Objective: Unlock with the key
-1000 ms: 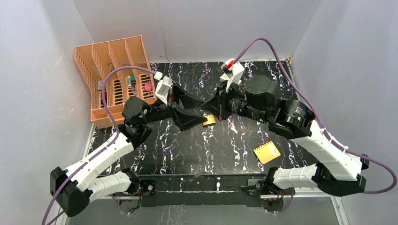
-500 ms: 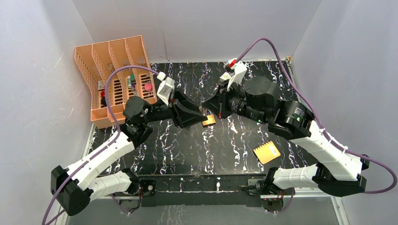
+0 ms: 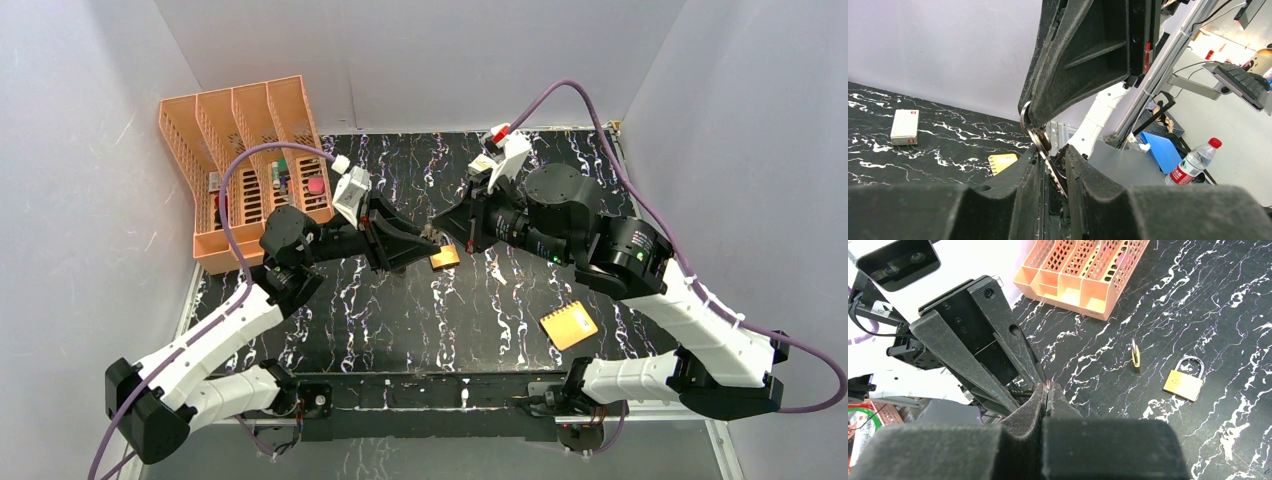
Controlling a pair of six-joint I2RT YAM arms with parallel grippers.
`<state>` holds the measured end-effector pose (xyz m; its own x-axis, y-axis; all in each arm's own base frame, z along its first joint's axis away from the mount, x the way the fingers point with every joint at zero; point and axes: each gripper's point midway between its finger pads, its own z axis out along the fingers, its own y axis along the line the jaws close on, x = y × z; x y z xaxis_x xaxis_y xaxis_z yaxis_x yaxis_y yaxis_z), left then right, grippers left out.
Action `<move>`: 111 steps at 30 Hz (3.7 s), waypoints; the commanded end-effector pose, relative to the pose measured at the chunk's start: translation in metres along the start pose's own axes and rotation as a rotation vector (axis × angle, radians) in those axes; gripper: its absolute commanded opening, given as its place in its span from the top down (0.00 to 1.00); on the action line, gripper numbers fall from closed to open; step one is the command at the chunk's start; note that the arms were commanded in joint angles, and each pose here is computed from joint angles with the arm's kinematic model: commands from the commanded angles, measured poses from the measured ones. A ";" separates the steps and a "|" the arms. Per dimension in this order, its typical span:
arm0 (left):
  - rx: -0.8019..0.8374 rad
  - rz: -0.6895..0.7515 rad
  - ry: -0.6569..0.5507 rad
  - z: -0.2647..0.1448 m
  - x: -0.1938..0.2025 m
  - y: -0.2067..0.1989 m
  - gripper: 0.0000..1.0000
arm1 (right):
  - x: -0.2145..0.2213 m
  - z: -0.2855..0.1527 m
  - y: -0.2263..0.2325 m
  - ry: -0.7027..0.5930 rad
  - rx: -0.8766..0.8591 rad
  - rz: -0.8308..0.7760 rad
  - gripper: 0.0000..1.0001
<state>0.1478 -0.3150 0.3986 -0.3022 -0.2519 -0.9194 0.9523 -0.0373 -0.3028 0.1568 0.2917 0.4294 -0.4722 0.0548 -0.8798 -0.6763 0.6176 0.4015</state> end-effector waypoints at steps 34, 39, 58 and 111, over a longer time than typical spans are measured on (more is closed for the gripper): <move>-0.055 0.120 -0.054 -0.003 -0.024 -0.001 0.34 | -0.018 -0.005 0.010 -0.063 -0.042 0.013 1.00; -0.009 0.109 -0.041 0.002 -0.024 -0.005 0.45 | -0.018 -0.005 0.008 -0.069 -0.036 0.012 1.00; 0.006 0.125 -0.052 -0.004 -0.024 -0.014 0.85 | -0.018 -0.009 0.000 -0.079 -0.001 0.005 1.00; 0.002 0.184 -0.012 -0.006 -0.029 -0.018 1.00 | -0.009 -0.017 0.017 -0.047 -0.115 -0.030 1.00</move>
<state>0.1485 -0.3055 0.3983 -0.1911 -0.2025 -0.9604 0.9782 0.0413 -0.2034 0.1408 0.2826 0.4339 -0.4522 0.0428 -0.8909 -0.7275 0.5602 0.3961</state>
